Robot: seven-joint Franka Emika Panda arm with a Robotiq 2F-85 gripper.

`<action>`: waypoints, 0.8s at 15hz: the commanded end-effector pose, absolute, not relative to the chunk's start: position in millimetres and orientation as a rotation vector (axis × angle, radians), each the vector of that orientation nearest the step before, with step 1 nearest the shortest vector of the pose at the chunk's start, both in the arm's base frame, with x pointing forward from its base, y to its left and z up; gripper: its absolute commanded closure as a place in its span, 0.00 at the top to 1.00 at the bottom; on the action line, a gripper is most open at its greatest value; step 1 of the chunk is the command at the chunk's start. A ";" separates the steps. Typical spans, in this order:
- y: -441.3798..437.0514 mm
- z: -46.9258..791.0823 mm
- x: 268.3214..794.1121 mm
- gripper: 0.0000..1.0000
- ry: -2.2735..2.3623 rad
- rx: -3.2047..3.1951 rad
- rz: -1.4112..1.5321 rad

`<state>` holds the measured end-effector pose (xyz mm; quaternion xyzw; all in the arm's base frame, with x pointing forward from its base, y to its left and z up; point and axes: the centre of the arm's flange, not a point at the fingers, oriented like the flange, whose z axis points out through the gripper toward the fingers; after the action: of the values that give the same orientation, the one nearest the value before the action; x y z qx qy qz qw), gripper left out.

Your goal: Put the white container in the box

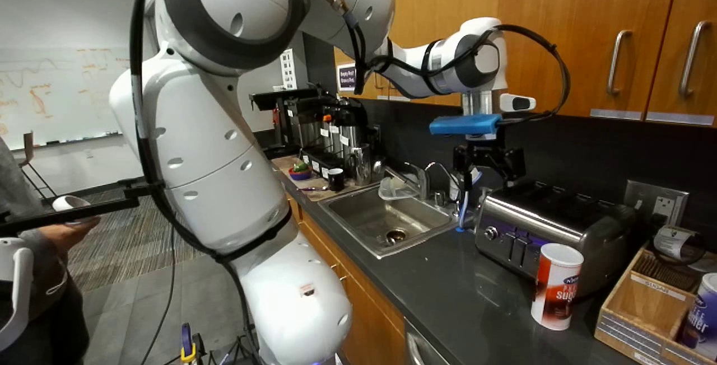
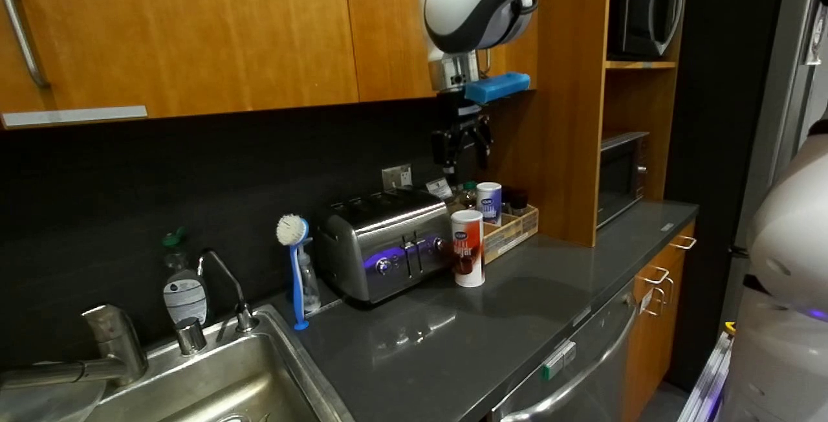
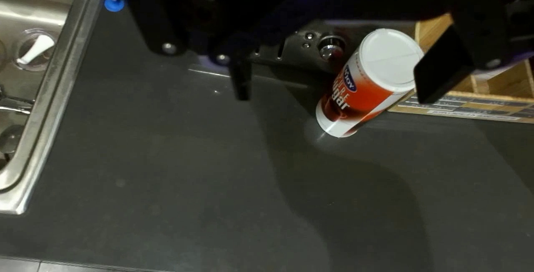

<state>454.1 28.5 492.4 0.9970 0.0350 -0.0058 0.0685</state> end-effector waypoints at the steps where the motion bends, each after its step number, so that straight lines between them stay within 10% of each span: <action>1: 1.2 485.4 478.6 1.00 0.200 2.988 -0.103; 12: -34.4 421.4 507.0 1.00 0.258 3.003 -0.298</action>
<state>495.1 -28.0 425.8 0.9911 0.0846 -0.0850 0.0579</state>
